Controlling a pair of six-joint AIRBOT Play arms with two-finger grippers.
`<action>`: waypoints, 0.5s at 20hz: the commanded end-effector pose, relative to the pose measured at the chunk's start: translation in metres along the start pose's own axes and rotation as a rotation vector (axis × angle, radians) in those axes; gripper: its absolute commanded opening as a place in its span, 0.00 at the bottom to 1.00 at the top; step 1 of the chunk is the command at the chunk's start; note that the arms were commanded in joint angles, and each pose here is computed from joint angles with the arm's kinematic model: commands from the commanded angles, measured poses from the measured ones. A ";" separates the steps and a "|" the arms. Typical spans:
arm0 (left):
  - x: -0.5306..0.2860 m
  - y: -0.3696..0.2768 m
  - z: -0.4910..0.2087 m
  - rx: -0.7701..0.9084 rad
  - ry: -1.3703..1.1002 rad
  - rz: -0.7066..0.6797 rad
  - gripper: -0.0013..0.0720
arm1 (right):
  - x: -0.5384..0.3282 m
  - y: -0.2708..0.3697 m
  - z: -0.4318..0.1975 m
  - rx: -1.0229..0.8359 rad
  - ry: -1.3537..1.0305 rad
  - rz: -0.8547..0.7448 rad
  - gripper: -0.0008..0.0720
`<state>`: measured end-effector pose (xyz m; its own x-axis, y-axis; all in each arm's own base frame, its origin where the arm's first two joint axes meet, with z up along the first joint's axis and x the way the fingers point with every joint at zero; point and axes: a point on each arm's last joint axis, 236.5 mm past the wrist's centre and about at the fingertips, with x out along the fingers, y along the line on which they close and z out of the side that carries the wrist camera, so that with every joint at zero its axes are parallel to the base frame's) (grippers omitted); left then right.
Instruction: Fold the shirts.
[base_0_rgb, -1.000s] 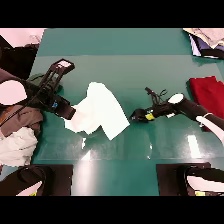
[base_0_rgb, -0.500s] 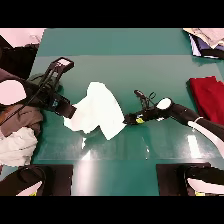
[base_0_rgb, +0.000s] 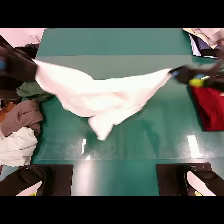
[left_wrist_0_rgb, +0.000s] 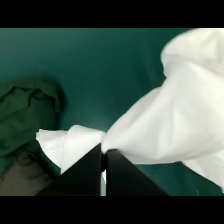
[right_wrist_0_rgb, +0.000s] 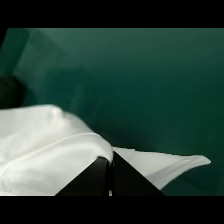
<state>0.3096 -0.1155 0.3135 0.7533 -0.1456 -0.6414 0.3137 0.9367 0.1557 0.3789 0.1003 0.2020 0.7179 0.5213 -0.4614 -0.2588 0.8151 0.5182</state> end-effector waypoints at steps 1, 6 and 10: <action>-0.051 0.021 0.038 -0.036 -0.164 0.027 0.05 | -0.096 0.020 0.070 -0.132 -0.201 -0.101 0.04; -0.126 0.037 0.070 -0.083 -0.360 0.010 0.04 | -0.202 0.079 0.125 -0.312 -0.443 -0.198 0.04; -0.160 0.014 0.069 -0.080 -0.433 -0.130 0.04 | -0.259 0.116 0.142 -0.421 -0.569 -0.291 0.04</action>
<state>0.2571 -0.0915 0.4527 0.9040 -0.2740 -0.3282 0.3115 0.9479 0.0669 0.2856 0.0239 0.4456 0.9697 0.2204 -0.1051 -0.2033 0.9672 0.1523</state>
